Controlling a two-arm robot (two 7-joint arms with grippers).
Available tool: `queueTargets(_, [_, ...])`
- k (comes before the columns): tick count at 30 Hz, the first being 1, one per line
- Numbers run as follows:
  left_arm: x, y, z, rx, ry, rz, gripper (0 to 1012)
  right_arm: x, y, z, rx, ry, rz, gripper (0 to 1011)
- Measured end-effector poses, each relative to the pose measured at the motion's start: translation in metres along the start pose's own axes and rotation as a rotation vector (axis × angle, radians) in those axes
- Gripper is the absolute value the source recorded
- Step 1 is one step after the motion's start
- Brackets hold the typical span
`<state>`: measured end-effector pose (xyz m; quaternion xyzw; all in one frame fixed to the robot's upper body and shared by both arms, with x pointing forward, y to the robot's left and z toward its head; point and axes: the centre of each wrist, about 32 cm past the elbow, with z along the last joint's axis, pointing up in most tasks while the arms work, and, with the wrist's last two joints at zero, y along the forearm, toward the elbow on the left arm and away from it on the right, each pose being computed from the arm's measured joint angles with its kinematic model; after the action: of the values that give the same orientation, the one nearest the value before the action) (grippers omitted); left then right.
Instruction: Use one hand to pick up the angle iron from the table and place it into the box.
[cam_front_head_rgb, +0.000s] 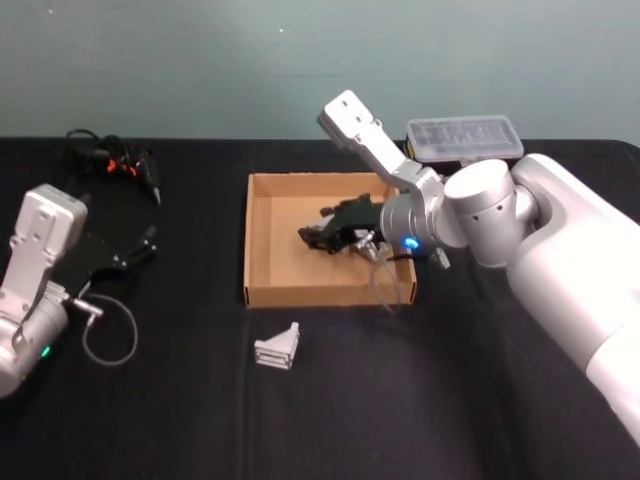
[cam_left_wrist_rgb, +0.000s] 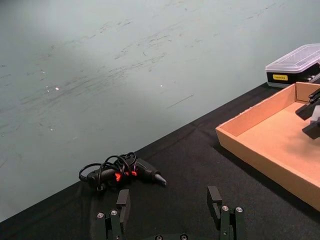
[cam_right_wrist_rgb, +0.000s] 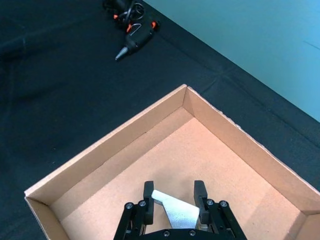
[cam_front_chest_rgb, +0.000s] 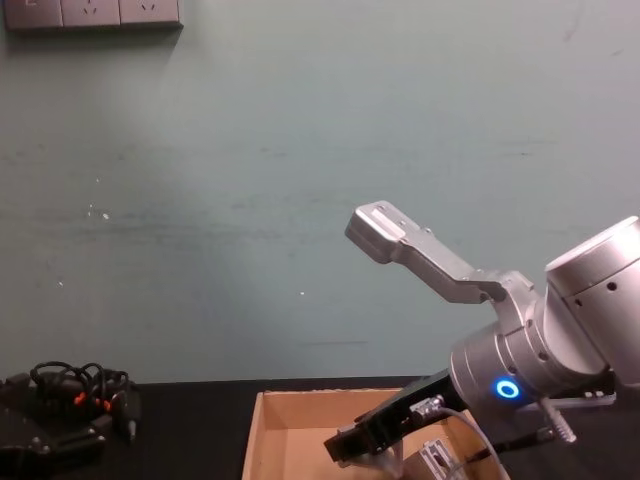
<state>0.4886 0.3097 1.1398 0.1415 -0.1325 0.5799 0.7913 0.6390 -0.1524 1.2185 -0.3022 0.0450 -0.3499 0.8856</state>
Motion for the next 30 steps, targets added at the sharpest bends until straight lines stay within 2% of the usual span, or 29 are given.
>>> queueTargets(11, [0.0, 0.0, 0.0, 0.0, 0.0, 0.0, 1011, 0.0002, -0.0016, 0.001, 0.004, -0.003, -0.001, 509])
queueTargets(21, [0.0, 0.0, 0.0, 0.0, 0.0, 0.0, 1011, -0.0002, -0.0019, 0.0011, 0.003, -0.003, 0.0, 852])
queueTargets(24, [0.0, 0.0, 0.0, 0.0, 0.0, 0.0, 1011, -0.0003, -0.002, 0.0011, 0.003, -0.003, 0.0, 900])
queueTargets(25, [0.0, 0.0, 0.0, 0.0, 0.0, 0.0, 1011, -0.0003, -0.002, 0.0011, 0.003, -0.003, 0.0, 953])
queueTargets(30, [0.0, 0.0, 0.0, 0.0, 0.0, 0.0, 1011, -0.0003, -0.0021, 0.001, 0.003, -0.003, 0.0, 1000])
